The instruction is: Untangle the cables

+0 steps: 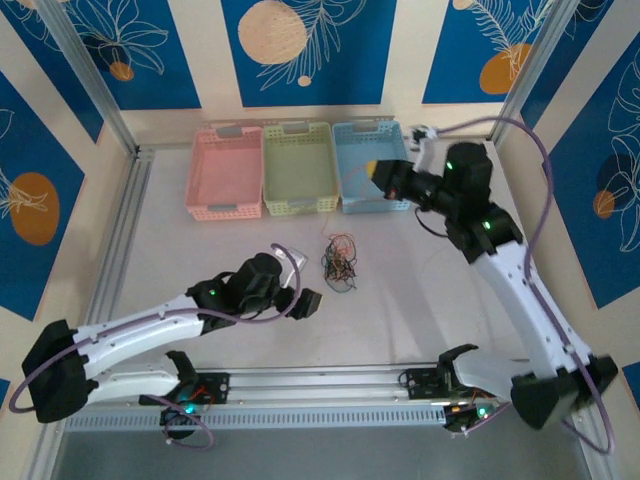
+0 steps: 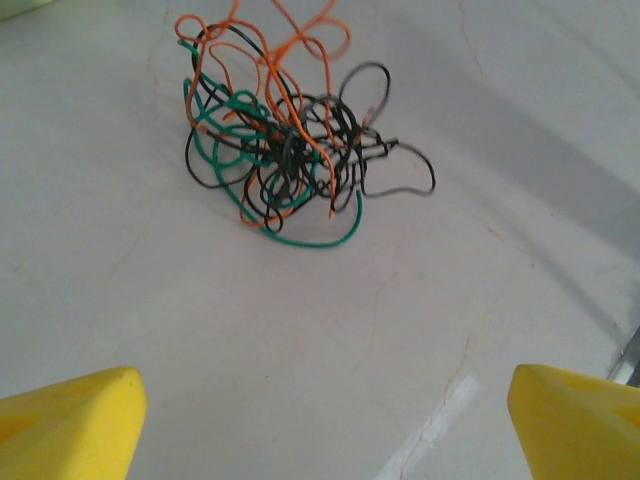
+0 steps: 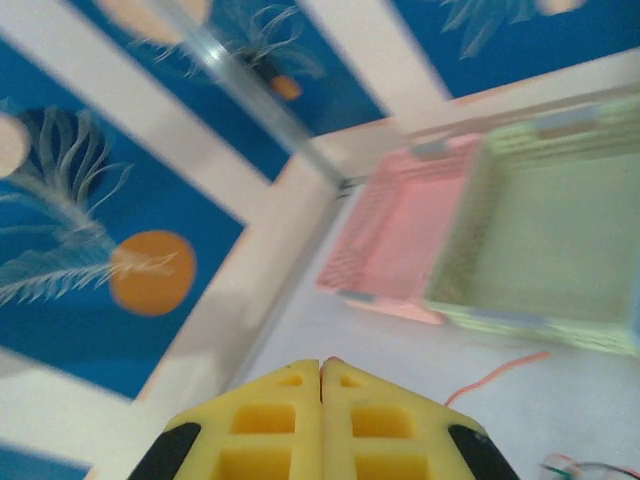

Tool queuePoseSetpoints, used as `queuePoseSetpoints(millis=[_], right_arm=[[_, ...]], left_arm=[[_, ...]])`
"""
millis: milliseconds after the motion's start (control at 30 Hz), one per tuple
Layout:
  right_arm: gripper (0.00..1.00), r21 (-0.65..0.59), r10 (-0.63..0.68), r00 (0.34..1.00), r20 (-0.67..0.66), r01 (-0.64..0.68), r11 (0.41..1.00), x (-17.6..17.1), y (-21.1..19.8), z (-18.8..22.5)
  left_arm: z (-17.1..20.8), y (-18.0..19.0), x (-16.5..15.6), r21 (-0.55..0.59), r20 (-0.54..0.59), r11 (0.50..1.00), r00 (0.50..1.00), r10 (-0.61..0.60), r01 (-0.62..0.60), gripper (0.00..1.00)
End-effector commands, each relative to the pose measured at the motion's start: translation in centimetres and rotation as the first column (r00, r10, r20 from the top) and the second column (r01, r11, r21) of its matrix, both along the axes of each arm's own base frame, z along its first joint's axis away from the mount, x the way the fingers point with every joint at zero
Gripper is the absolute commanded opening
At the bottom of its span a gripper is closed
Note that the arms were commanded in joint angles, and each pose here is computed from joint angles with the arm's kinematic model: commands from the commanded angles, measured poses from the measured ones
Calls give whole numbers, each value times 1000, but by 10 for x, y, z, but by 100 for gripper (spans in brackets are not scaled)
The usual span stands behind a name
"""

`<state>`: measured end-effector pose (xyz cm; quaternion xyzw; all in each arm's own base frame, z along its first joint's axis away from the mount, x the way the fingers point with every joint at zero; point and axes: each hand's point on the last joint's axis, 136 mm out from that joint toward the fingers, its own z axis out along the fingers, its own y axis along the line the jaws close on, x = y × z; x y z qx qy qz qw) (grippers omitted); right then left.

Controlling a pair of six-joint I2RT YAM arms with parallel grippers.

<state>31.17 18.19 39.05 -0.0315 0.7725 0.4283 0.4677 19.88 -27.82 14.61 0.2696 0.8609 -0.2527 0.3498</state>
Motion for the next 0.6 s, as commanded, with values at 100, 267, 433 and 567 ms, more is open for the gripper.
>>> queuePoseSetpoints(millis=[100, 267, 433, 567], right_arm=[[0, 54, -316, 947, 51, 314, 948, -18, -85, -25], [0, 3, -409, 912, 40, 409, 913, -34, -117, -62], [0, -6, -442, 896, 36, 443, 897, -39, -134, -93], [0, 18, -483, 874, 54, 483, 875, -40, -148, -109]], left_arm=[[-1, -30, 21, -86, 5, 996, 1000, -6, 6, 93], [-6, -59, 39, -118, 10, 992, 999, -36, 37, 92], [-15, -91, 54, -150, 8, 986, 997, -73, 74, 92], [-20, -100, 62, -130, -8, 989, 998, -66, 64, 87]])
